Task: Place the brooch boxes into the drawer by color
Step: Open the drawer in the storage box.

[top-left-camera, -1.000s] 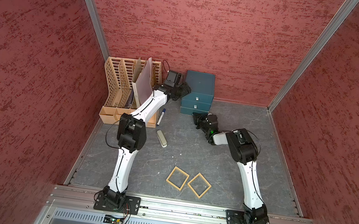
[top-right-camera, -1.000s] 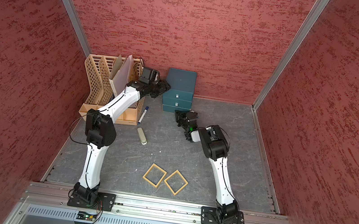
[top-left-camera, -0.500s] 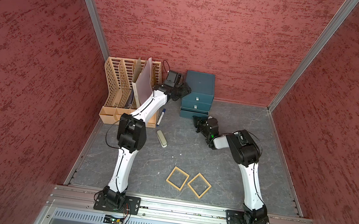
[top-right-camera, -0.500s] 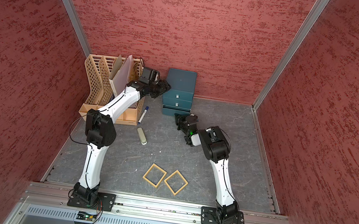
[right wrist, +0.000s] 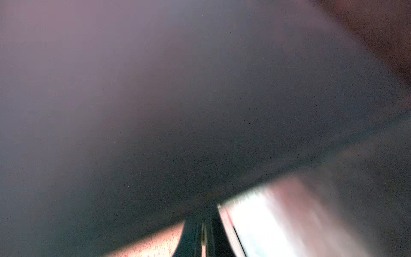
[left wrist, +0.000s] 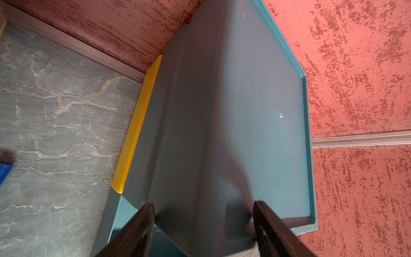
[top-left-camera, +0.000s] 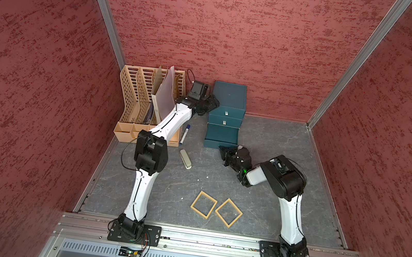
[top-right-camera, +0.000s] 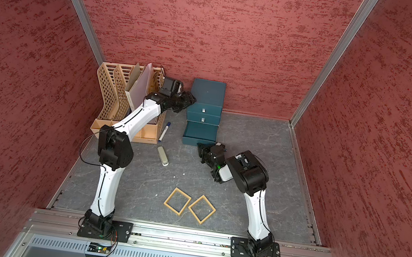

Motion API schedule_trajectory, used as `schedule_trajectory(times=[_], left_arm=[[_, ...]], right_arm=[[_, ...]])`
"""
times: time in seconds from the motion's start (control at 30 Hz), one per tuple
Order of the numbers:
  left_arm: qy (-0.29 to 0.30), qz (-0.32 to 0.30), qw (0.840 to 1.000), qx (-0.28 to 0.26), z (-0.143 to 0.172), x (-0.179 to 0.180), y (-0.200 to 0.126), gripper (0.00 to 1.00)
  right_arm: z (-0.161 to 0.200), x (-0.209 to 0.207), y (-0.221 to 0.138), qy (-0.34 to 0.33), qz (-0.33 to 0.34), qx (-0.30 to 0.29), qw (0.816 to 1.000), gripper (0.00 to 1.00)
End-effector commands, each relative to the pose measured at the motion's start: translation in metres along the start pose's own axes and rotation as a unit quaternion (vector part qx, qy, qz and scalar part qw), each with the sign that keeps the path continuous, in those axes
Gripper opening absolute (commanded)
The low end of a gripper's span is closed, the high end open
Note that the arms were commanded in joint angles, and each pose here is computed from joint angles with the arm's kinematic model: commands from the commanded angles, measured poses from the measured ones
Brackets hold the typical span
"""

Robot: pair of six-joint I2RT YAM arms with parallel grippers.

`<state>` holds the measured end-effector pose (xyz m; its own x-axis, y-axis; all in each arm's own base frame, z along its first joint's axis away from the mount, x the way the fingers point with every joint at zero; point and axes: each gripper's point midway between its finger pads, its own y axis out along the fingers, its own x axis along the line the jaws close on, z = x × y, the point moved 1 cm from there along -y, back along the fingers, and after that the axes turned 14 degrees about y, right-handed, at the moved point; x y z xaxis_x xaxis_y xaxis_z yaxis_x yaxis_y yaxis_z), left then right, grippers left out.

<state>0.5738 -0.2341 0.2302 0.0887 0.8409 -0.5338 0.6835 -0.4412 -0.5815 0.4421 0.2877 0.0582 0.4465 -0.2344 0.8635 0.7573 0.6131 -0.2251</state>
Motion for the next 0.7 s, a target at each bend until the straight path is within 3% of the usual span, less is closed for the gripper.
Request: schedule_trajectory(times=[0.0, 0.63, 0.67], left_arm=[[0.005, 0.005, 1.000, 0.025, 0.013, -0.003, -0.002, 0.73], [0.003, 0.007, 1.000, 0.028, 0.013, -0.004, -0.005, 0.75], [0.004, 0.007, 1.000, 0.027, 0.013, -0.004, -0.006, 0.77]], right_arm=[[0.017, 0.019, -0.010, 0.005, -0.033, 0.013, 0.999, 0.00], [0.027, -0.007, -0.026, 0.018, 0.002, 0.012, 1.000, 0.00], [0.027, -0.007, -0.026, 0.018, 0.003, 0.011, 1.000, 0.04]])
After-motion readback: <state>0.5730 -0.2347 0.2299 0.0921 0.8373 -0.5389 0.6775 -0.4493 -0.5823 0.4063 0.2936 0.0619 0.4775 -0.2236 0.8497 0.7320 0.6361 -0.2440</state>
